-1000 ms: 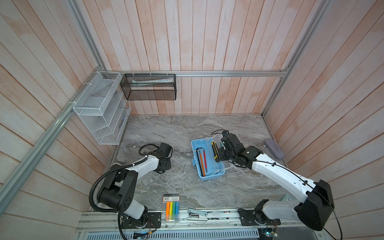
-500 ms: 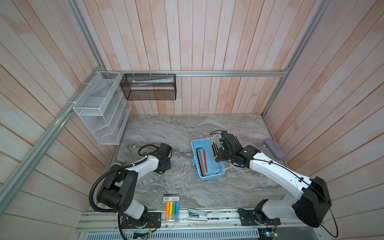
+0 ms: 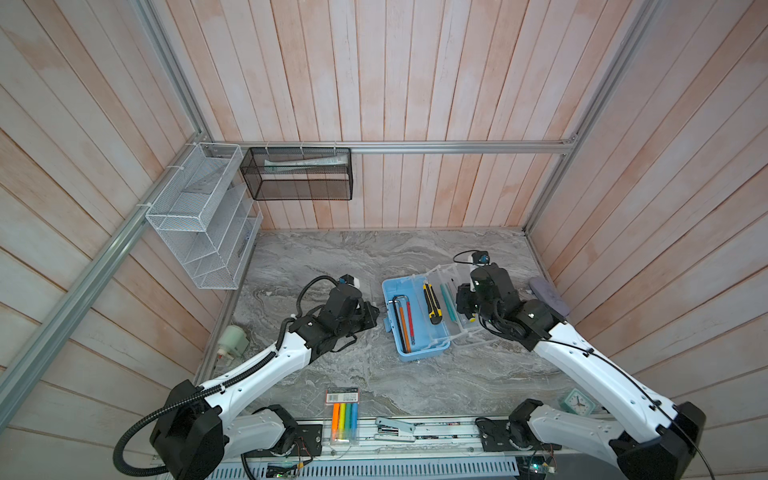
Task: Pack the tool kit
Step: 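Carry the screwdriver with the left gripper over the clear tray while the right gripper withdraws, then lower the screwdriver into the clear tray compartment and open the left gripper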
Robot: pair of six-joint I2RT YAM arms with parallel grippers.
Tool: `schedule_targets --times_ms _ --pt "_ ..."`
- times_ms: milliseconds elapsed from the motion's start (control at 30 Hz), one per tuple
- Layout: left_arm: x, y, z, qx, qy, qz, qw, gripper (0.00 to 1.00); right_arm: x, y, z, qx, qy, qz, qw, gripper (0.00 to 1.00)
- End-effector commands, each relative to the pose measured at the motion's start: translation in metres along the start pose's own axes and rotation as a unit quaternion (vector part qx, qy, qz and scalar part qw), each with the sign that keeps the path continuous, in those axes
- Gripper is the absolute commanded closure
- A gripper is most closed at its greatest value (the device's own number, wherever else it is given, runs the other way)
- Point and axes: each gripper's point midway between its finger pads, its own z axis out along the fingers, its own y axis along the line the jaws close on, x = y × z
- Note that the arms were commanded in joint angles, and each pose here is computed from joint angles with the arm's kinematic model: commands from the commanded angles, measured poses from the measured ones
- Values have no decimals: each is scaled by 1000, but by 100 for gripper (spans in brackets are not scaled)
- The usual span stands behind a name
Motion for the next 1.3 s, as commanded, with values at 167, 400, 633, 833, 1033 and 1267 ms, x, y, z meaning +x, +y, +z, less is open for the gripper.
schedule_targets --times_ms 167,400,633,833,1033,1267 --pt "-30 -133 28 161 -27 -32 986 100 -31 -28 -40 10 -60 57 997 77" --pt "-21 -195 69 210 4 -35 977 100 -45 -42 -71 18 -100 73 992 77" --pt "18 -224 108 216 46 -46 974 100 -56 -52 -95 26 -124 73 989 77" --pt "29 -223 129 204 48 -68 975 100 -59 -53 -106 20 -133 71 988 77" --pt "33 -217 146 189 48 -84 977 100 -52 -48 -104 2 -124 70 990 77" --pt "40 -208 166 172 48 -99 979 100 -44 -46 -100 -5 -115 67 991 77"
